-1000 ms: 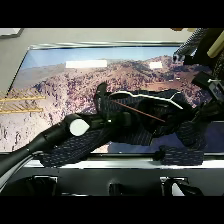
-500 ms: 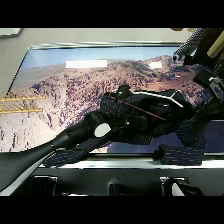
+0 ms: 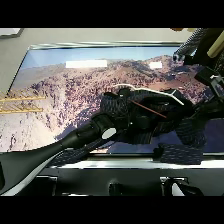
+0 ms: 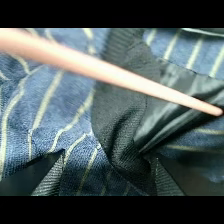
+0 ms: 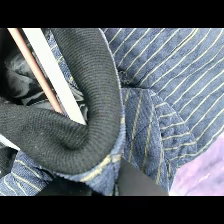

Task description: Fold the clothes and pants, and hang the long-sleeved shirts on hangers.

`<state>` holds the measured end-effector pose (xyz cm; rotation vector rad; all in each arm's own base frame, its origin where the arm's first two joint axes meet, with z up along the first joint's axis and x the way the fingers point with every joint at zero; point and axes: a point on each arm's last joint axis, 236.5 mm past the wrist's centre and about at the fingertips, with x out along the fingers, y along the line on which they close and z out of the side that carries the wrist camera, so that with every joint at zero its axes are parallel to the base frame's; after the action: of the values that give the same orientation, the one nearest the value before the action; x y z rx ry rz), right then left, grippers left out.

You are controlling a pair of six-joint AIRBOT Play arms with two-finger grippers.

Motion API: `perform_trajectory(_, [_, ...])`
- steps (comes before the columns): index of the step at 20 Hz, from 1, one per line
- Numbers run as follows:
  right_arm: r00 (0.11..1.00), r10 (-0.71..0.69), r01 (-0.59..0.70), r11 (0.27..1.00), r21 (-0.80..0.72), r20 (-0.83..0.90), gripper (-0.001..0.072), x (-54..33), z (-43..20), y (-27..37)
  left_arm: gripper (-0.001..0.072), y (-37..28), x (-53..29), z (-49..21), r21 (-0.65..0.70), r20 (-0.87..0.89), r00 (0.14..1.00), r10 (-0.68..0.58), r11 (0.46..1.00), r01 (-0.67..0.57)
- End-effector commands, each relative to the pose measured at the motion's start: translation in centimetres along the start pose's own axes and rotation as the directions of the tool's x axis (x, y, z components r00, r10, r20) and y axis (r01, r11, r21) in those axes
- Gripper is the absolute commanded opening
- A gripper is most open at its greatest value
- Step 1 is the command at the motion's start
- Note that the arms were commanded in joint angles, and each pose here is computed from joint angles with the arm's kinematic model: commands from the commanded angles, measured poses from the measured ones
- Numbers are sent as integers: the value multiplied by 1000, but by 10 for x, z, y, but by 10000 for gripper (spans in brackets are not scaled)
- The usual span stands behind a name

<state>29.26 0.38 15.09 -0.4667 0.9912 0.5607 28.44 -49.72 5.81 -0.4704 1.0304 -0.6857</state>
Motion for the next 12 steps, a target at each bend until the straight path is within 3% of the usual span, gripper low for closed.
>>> perform_trajectory(1, [1000, -5, 5, 1000, 3, 12, 9, 0, 3, -1, 204, 3, 12, 1, -90, 18, 1000, -7, 996, 9])
perform_trajectory(2, [1000, -4, 4, 1000, 4, 11, 9, 0, 3, -1, 9, 2, 15, 2, -93, 25, 1000, -15, 996, 18])
perform_trajectory(12, [1000, -28, 28, 999, 16, 9, 9, -14, -2, 6, 2, 67, -27, 72, -164, 75, 991, 113, 981, -99])
